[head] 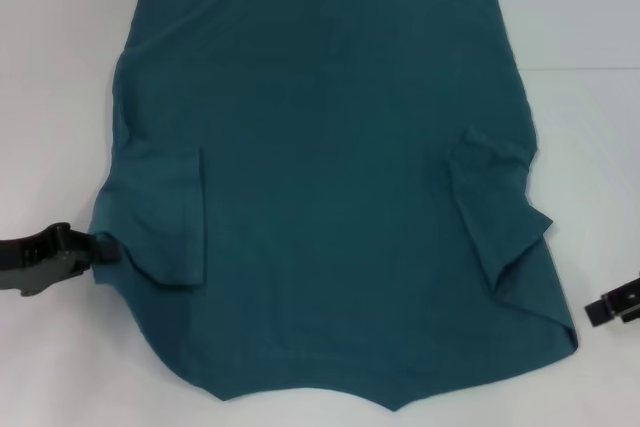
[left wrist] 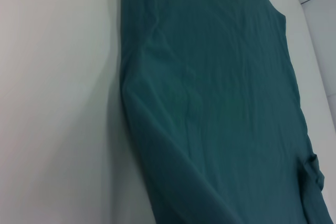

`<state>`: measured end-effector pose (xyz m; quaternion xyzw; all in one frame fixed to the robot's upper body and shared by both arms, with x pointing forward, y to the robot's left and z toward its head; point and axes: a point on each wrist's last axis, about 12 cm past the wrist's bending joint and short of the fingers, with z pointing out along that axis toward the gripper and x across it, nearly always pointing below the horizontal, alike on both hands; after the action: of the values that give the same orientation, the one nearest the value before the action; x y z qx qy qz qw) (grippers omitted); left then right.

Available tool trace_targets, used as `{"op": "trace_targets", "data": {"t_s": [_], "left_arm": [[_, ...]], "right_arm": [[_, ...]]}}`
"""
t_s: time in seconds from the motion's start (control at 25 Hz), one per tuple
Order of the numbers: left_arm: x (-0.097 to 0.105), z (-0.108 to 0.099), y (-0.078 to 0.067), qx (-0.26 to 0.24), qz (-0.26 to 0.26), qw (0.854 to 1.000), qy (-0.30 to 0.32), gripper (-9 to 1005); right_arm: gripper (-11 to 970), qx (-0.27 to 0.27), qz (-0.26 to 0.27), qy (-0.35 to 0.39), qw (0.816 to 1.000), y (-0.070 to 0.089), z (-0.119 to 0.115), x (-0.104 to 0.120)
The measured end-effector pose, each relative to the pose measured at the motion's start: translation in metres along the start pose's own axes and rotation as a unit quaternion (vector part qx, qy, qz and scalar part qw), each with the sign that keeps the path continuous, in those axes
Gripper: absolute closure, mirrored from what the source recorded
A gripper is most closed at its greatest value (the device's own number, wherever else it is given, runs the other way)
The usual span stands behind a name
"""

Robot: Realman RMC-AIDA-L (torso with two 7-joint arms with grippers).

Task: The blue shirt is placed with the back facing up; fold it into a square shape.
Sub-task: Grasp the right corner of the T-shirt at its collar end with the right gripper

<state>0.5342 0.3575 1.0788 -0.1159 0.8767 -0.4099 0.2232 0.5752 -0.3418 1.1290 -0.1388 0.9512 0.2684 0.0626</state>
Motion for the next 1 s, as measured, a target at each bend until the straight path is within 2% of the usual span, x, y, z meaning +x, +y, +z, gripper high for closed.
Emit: {"op": "trace_targets", "data": {"t_s": [0.24, 1.0], "left_arm": [[0.001, 0.001, 0.001, 0.001, -0.003, 1.000, 0.001, 979], [0.003, 0.000, 0.003, -0.002, -0.006, 1.000, -0.001, 980]], "right_arm": [[306, 0.003, -0.008, 0.007, 1.000, 0.009, 0.014, -0.006], [307, 0.009, -0.008, 0.001, 1.000, 0.013, 0.028, -0.008]]}}
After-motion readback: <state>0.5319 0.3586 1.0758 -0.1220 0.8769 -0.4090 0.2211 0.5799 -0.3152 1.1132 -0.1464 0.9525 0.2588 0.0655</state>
